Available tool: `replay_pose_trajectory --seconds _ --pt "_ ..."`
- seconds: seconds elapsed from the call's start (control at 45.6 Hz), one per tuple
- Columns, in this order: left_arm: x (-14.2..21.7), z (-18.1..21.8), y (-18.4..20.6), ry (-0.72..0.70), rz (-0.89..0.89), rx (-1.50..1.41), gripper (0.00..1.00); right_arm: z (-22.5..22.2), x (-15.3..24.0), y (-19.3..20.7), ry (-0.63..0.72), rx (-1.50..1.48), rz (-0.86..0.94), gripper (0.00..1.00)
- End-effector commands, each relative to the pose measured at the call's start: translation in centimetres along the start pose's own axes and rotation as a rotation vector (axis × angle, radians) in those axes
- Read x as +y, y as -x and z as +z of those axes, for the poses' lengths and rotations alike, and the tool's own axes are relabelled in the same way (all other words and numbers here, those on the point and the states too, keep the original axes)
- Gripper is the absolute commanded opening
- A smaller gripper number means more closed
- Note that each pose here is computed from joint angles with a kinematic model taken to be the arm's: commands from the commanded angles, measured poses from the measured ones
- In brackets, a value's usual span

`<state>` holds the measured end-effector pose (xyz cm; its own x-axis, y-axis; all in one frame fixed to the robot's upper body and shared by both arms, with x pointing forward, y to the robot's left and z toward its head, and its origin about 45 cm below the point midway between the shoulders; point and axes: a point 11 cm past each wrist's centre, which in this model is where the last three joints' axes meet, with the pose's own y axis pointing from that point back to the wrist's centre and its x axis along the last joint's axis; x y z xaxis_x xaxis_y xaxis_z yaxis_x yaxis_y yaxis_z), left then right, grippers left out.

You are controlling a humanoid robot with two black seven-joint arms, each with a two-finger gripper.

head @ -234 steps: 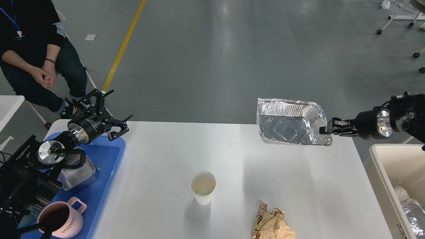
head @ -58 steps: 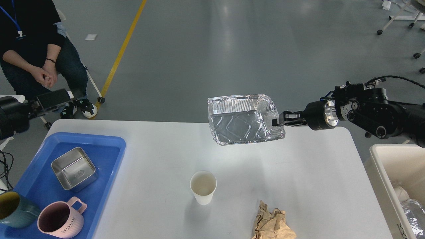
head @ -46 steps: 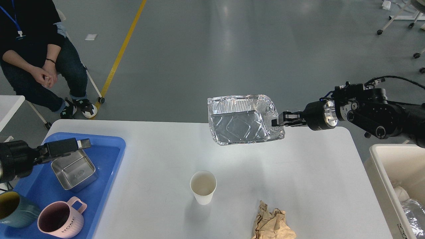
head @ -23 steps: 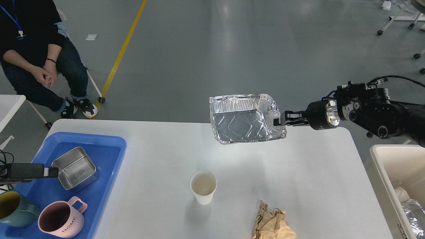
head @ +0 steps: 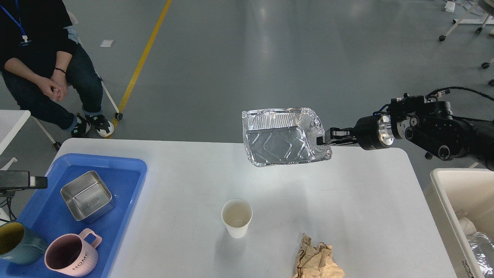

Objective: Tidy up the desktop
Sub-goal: 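Hold the foil tray raised while the left gripper reaches toward the paper cup, then grasp the white paper cup with the left gripper and lift it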

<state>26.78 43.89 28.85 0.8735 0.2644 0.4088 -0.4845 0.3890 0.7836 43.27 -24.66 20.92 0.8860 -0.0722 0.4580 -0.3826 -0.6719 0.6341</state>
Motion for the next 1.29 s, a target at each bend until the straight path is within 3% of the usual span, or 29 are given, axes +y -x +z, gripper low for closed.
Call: replay_pose_trajectory --seconds 0.0,0.285,0.526,0.767,0.965,1.272 --pt "-5.2 1.3 -1.2 -0.026 -0.006 0.021 0.99 -0.2 0.0 -0.1 -0.004 0.004 -0.001 0.0" --pt "-13.8 7.2 0.6 0.072 -0.167 -0.017 0.99 -0.2 0.2 -0.4 -0.001 0.007 0.004 0.0" --pt "-18.2 10.0 2.6 0.031 -0.26 -0.073 0.99 0.0 0.4 -0.4 0.004 0.004 0.007 0.0" --pt "-22.3 14.0 4.0 0.103 -0.31 -0.064 0.99 0.3 0.4 -0.2 0.007 -0.001 0.006 0.0" --pt "-24.3 18.5 5.6 0.12 -0.352 -0.155 0.99 0.6 0.8 -0.2 0.013 -0.005 0.011 0.0" --pt "-25.1 19.1 7.1 0.078 -0.397 -0.216 0.99 0.7 0.7 -0.1 0.014 -0.007 0.01 0.0"
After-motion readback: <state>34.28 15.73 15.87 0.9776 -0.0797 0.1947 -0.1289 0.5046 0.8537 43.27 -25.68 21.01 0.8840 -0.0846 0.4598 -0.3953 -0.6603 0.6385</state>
